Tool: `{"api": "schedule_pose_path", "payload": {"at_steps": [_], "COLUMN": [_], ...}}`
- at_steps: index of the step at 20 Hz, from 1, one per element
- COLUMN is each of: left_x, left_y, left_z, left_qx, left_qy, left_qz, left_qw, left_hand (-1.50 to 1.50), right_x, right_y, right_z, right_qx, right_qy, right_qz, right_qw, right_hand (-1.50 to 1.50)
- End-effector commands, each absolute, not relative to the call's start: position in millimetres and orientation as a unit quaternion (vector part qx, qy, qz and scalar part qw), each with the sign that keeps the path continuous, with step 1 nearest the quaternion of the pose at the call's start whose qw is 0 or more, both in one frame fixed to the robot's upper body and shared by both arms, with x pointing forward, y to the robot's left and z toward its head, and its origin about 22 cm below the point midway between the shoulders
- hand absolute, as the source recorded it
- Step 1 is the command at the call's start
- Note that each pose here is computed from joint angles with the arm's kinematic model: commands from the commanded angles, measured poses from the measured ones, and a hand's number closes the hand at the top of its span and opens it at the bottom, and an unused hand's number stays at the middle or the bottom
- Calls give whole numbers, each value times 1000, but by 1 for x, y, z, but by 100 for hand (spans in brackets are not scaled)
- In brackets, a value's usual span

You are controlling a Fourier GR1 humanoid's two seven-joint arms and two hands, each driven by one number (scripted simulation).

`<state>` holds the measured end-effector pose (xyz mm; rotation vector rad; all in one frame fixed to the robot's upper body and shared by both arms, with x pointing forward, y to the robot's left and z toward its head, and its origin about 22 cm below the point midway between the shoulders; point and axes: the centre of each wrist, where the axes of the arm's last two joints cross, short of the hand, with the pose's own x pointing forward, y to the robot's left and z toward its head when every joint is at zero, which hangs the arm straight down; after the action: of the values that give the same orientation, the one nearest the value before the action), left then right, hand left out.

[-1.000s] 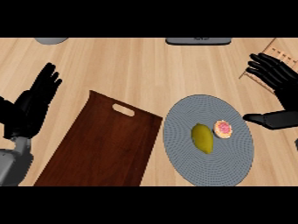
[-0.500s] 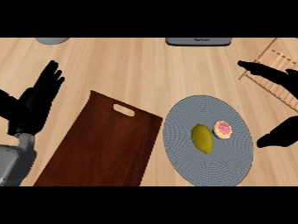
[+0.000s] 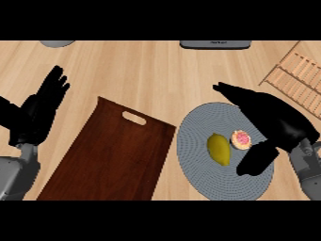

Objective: Pick the lemon from the placemat and place it in the tiered shelf

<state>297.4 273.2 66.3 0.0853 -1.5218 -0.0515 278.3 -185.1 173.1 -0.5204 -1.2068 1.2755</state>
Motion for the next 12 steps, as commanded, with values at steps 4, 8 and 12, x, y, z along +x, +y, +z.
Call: {"api": "schedule_pose_path", "payload": {"at_steps": [4, 8, 12], "left_x": [306, 299, 301], "left_y": [270, 289, 274], "left_z": [57, 60, 61], "left_qx": [33, 39, 45], "left_qy": [-693, -686, -691], "left_qz": [-26, -25, -25], "left_qw": [720, 726, 721], "left_hand": [0, 0, 0], "right_x": [280, 275, 264], "right_y": [-144, -137, -134], "right_z": [134, 130, 125], "right_qx": [-283, -307, -312], "right_qy": [-437, -417, -395], "right_qz": [604, 608, 628], "right_qw": [603, 602, 593], "right_hand": [-150, -150, -150]}}
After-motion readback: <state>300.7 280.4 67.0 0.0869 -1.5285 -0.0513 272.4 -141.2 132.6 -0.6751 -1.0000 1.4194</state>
